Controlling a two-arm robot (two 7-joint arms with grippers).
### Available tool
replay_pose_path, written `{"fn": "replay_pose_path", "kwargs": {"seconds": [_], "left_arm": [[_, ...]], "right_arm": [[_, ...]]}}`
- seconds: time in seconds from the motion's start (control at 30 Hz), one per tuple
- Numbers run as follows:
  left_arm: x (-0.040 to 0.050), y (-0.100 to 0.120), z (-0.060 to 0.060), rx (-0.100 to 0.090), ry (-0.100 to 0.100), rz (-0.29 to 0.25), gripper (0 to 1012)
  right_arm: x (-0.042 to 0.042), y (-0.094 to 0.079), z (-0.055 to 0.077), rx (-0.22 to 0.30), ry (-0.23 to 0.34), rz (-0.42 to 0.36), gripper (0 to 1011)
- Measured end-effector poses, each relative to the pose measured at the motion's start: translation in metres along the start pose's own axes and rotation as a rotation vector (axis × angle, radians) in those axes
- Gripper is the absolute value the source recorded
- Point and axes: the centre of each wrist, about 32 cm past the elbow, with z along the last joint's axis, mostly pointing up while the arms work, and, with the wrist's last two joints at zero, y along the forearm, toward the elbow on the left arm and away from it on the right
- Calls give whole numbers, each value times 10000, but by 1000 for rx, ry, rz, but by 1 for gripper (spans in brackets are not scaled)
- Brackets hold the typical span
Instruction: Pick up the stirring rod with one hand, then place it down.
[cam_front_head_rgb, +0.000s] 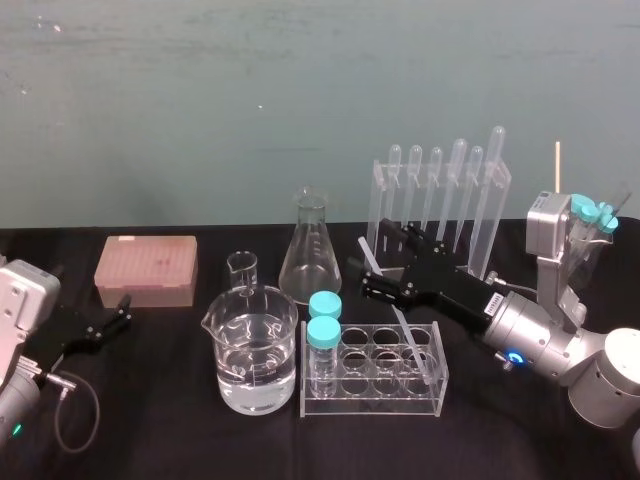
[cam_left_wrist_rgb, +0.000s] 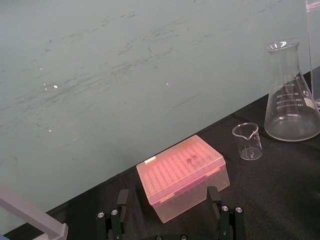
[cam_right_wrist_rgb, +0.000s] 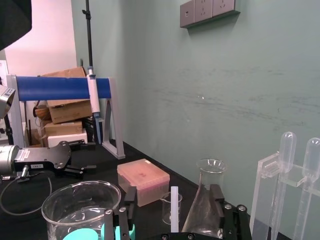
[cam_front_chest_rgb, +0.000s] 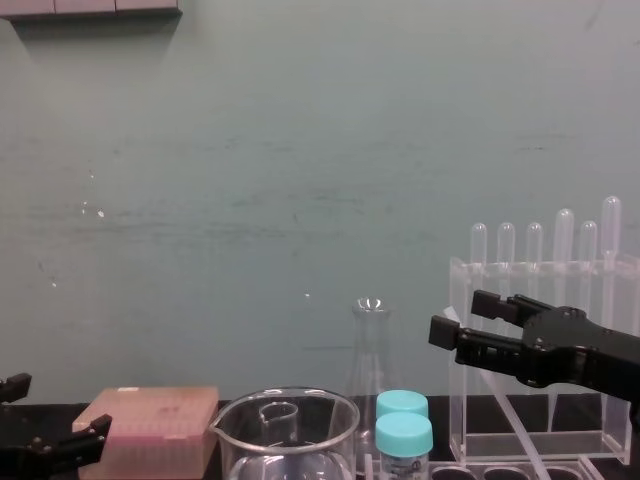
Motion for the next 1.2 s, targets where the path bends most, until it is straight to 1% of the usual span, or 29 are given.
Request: {"fn": "replay_pose_path", "kwargs": {"seconds": [0.03, 0.07, 0.1, 0.17, 0.23, 0.27, 0.33, 0.4, 0.43, 0.5, 0.53, 0.57, 0.63, 0.67, 0.7, 0.73, 0.77, 0.8, 0.9, 0.93, 0.97, 1.0, 1.1, 1.2], "left_arm": [[0, 0, 0, 0, 0, 0, 1000], [0, 0, 0, 0, 0, 0, 1000], [0, 0, 0, 0, 0, 0, 1000], [0, 0, 0, 0, 0, 0, 1000], [0, 0, 0, 0, 0, 0, 1000], [0, 0, 0, 0, 0, 0, 1000], [0, 0, 0, 0, 0, 0, 1000], [0, 0, 0, 0, 0, 0, 1000], [0, 0, 0, 0, 0, 0, 1000], [0, 0, 0, 0, 0, 0, 1000], [0, 0, 0, 0, 0, 0, 1000], [0, 0, 0, 0, 0, 0, 1000], [0, 0, 0, 0, 0, 0, 1000], [0, 0, 0, 0, 0, 0, 1000], [0, 0, 0, 0, 0, 0, 1000], [0, 0, 0, 0, 0, 0, 1000], [0, 0, 0, 0, 0, 0, 1000], [0, 0, 0, 0, 0, 0, 1000], [0, 0, 0, 0, 0, 0, 1000], [0, 0, 0, 0, 0, 0, 1000], [0, 0, 0, 0, 0, 0, 1000], [0, 0, 0, 0, 0, 0, 1000], [0, 0, 0, 0, 0, 0, 1000], [0, 0, 0, 0, 0, 0, 1000]], "right_arm": [[1, 0, 3, 3, -1, -1, 911], [3, 0, 11, 9, -3, -2, 964], [2, 1, 22, 17, -4, -3, 976], [-5, 4, 59, 50, -8, -8, 1003], [-11, 6, 92, 76, -12, -14, 1003], [-16, 7, 129, 101, -19, -26, 1003], [-19, 8, 175, 124, -28, -47, 1003], [-14, -8, 229, 144, -44, -91, 1003], [-7, -30, 265, 150, -55, -132, 1003], [-1, -61, 289, 147, -66, -177, 1003], [3, -82, 300, 142, -72, -199, 1003], [15, -127, 323, 130, -83, -243, 1003], [22, -185, 333, 110, -92, -286, 1003], [28, -248, 337, 89, -100, -322, 1003], [29, -281, 337, 77, -103, -340, 1003], [16, -351, 327, 48, -105, -369, 1003], [16, -351, 327, 48, -105, -369, 1003], [0, -415, 313, 18, -104, -394, 1003], [-42, -507, 279, -31, -93, -425, 1003], [-75, -551, 255, -66, -79, -442, 1003], [-94, -570, 243, -86, -70, -453, 1003], [-125, -597, 221, -121, -51, -473, 1003], [-159, -615, 201, -157, -28, -498, 1003], [-154, -612, 207, -152, -31, -497, 1003]]}}
